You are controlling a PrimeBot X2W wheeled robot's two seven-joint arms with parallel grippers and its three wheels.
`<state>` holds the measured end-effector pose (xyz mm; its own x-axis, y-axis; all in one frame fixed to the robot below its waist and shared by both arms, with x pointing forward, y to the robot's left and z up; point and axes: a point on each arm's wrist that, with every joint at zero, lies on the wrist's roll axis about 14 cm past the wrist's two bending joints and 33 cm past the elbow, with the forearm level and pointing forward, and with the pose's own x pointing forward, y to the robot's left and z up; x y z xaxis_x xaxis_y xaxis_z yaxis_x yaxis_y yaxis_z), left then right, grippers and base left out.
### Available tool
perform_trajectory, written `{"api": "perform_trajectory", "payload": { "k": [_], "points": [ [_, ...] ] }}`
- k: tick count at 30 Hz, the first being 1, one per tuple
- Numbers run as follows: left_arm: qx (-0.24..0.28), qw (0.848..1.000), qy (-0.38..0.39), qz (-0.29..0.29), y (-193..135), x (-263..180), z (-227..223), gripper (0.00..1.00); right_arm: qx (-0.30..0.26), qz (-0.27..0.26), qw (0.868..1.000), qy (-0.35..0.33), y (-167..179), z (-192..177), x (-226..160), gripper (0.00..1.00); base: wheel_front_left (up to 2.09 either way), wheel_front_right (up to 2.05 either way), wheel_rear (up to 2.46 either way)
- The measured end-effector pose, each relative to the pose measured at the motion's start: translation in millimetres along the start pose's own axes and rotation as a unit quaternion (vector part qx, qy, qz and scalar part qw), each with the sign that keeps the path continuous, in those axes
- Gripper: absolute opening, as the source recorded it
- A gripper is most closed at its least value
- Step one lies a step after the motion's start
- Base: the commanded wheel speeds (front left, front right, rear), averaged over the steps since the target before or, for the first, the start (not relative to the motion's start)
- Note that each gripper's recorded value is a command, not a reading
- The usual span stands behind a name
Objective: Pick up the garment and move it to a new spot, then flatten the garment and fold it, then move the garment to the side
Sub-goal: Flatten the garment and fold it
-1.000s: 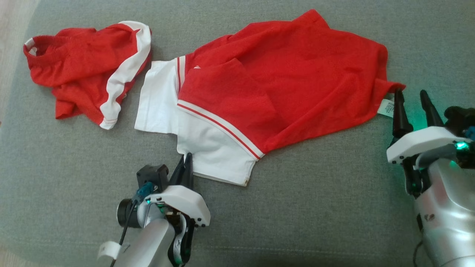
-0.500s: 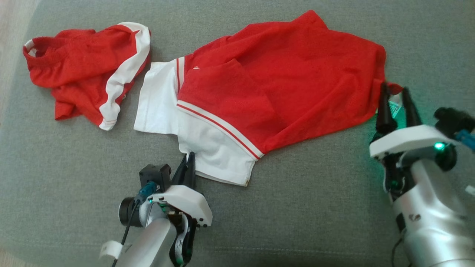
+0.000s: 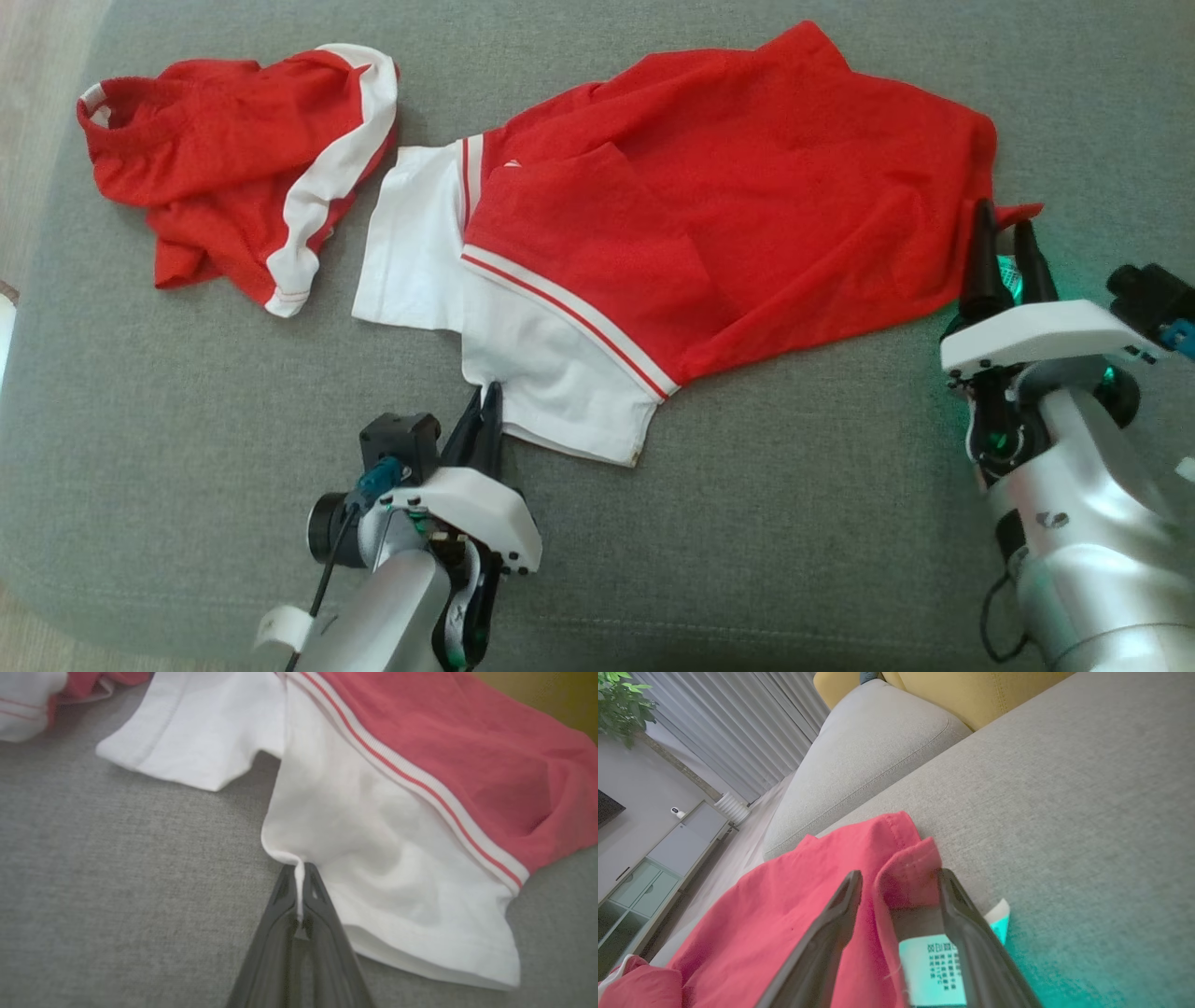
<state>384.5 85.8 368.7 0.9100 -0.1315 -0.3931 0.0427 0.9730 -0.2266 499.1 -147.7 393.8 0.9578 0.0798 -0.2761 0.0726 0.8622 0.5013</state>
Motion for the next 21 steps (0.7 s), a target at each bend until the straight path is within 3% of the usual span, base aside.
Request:
{"api": "perform_trajectory", "payload": {
  "k": [3, 5, 8, 10, 12, 13, 21],
  "points": [
    [0.0, 1.0, 0.0, 0.001, 0, 0, 0, 0.0, 0.001, -0.009, 1.0, -0.001, -7, 2, 1, 0.77, 0.0, 0.0, 0.0],
    [0.0, 1.0, 0.0, 0.001, 0, 0, 0, 0.0, 0.001, -0.013, 1.0, 0.0, -9, 2, 0, 0.68, 0.0, 0.0, 0.0],
    [0.0, 1.0, 0.0, 0.0, 0, 0, 0, 0.0, 0.003, -0.02, 1.0, 0.0, -13, 2, 0, 0.35, 0.0, 0.0, 0.0],
    [0.0, 1.0, 0.001, 0.001, 0, 0, 0, 0.0, 0.003, -0.022, 1.0, 0.002, -15, 1, 1, 0.31, 0.0, 0.0, 0.0],
    [-0.001, 1.0, 0.002, 0.001, 1, 0, -1, 0.0, 0.003, -0.022, 1.0, 0.003, -14, 2, 3, 0.04, 0.0, 0.0, 0.0],
    [-0.001, 1.0, 0.002, 0.001, 1, 1, -1, 0.0, 0.003, -0.022, 1.0, 0.002, -14, 2, 4, 0.0, 0.0, 0.0, 0.0],
    [-0.004, 1.0, -0.011, 0.003, 1, 0, 8, 0.0, 0.006, -0.015, 0.999, -0.029, -10, 25, 3, 0.0, 0.0, 0.0, 0.0]
  ]
}}
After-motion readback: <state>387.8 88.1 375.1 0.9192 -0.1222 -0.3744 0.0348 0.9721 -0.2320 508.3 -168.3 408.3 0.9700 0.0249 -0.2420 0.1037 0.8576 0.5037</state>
